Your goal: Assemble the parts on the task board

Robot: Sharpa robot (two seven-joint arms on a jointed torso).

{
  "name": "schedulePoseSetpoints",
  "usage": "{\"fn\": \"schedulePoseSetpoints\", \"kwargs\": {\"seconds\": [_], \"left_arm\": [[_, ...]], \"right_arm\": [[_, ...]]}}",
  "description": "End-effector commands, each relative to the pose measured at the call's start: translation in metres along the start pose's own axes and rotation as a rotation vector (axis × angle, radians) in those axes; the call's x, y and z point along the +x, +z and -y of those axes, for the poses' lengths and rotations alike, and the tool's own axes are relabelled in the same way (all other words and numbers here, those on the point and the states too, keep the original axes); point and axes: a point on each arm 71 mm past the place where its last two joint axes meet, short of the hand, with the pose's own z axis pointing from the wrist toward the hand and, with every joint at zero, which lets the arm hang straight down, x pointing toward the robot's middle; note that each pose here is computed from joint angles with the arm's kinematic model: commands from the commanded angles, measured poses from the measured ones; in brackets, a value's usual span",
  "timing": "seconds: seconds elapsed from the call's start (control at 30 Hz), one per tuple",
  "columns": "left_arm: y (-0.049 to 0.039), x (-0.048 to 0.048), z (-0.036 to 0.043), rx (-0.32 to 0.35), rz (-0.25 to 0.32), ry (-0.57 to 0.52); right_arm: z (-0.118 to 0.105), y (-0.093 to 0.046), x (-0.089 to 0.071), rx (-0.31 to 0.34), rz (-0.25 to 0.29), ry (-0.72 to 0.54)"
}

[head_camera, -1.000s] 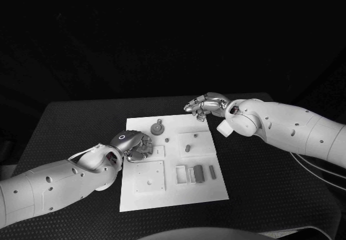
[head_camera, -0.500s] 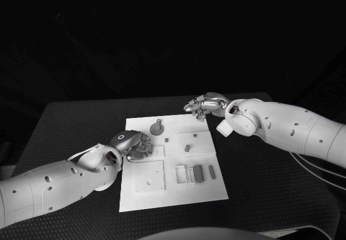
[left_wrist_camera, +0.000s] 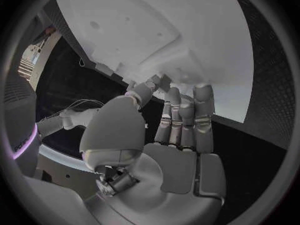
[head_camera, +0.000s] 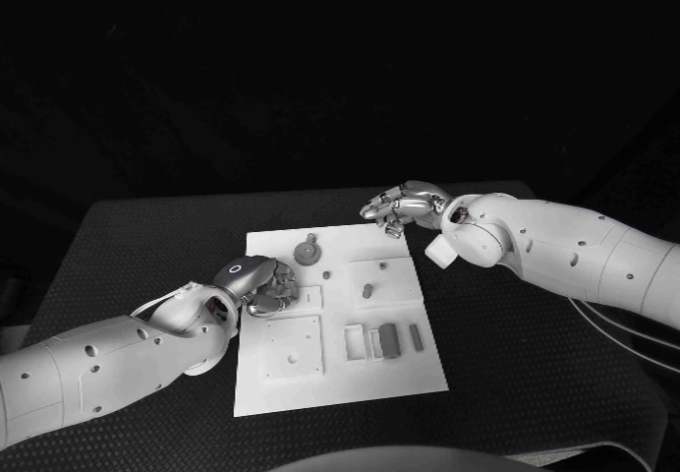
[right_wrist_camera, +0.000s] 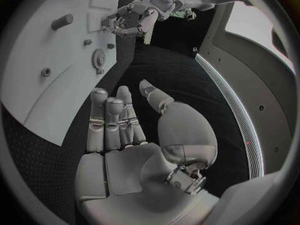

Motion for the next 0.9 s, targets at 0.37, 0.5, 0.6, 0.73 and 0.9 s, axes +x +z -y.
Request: {"fn": "schedulePoseSetpoints", "kwargs": {"seconds": [0.37,0.5,0.6,0.73,0.9], "left_arm": [[-0.0046,0.0091,-0.0063,-0.039,-0.092,-0.023],[-0.0048,0.0094,-0.0067,-0.039,-0.097,-0.023],[-0.0049,0.0094,-0.0067,-0.037,-0.097,-0.027],[-0.0049,0.0093,-0.0064,-0.035,-0.096,-0.029],[-0.0048,0.0091,-0.0059,-0.030,-0.093,-0.033]], "right_arm": [[0.0000,-0.0004,0.0010,-0.009,-0.009,0.000],[0.0000,-0.0004,0.0011,-0.009,-0.009,0.000],[0.0001,-0.0004,0.0012,-0.009,-0.009,0.000],[0.0002,-0.0005,0.0010,-0.008,-0.008,0.000],[0.0002,-0.0005,0.0011,-0.008,-0.009,0.000]]}}
